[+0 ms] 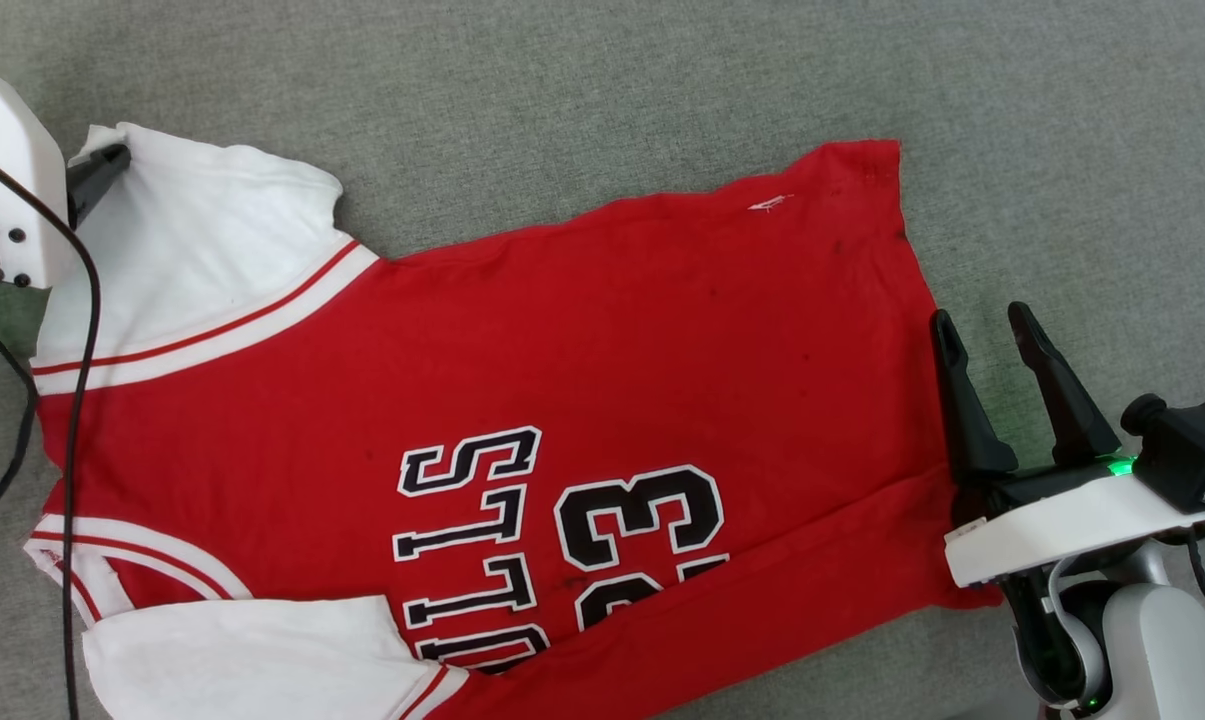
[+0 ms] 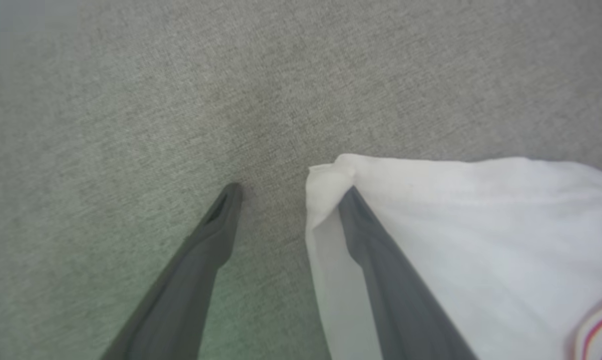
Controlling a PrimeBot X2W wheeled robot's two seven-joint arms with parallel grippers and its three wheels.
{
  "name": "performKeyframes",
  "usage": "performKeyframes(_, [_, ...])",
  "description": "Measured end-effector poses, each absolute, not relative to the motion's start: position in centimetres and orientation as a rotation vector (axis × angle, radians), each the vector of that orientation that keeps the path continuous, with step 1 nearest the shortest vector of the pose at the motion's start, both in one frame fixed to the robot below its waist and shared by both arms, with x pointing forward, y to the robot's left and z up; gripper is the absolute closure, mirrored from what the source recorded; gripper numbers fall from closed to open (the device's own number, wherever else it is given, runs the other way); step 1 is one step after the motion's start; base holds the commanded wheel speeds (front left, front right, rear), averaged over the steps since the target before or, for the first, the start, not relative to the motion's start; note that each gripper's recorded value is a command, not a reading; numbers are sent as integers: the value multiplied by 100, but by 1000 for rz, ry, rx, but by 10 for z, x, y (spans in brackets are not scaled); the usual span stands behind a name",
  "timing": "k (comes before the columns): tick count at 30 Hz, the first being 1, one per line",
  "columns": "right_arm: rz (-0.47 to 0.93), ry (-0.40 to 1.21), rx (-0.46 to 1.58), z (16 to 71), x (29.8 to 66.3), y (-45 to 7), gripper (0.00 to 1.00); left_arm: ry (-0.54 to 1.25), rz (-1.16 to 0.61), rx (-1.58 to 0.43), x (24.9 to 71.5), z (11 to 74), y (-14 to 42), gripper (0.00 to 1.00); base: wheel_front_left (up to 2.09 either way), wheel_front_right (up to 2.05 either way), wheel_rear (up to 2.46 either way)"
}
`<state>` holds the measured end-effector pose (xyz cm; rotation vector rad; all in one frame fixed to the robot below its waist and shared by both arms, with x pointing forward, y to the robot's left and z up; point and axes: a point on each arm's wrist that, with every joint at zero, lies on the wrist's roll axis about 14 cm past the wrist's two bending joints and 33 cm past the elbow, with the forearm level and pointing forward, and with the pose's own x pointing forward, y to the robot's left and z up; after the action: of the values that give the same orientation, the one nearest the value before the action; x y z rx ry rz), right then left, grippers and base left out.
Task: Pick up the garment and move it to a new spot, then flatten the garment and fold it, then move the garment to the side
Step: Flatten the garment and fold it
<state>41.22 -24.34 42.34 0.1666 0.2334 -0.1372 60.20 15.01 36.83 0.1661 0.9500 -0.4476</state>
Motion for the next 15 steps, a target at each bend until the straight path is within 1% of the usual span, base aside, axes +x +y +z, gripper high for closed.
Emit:
performKeyframes(1, [-138, 233, 167, 424, 412, -244, 0, 956, -447, 153, 601, 368, 149, 100, 0, 0, 0])
performKeyframes(6, [-139, 224, 160, 429, 412, -245, 0, 899, -453, 103, 600, 374, 142, 100, 0, 0, 0])
performKeyframes(10, [-125, 217, 139, 439, 414, -243, 0, 833, -447, 74, 596, 390, 143, 100, 0, 0, 0])
performKeyframes(15, [-89, 226, 104, 452, 415, -238, 0, 680, -454, 41, 593, 429, 141, 100, 0, 0, 0])
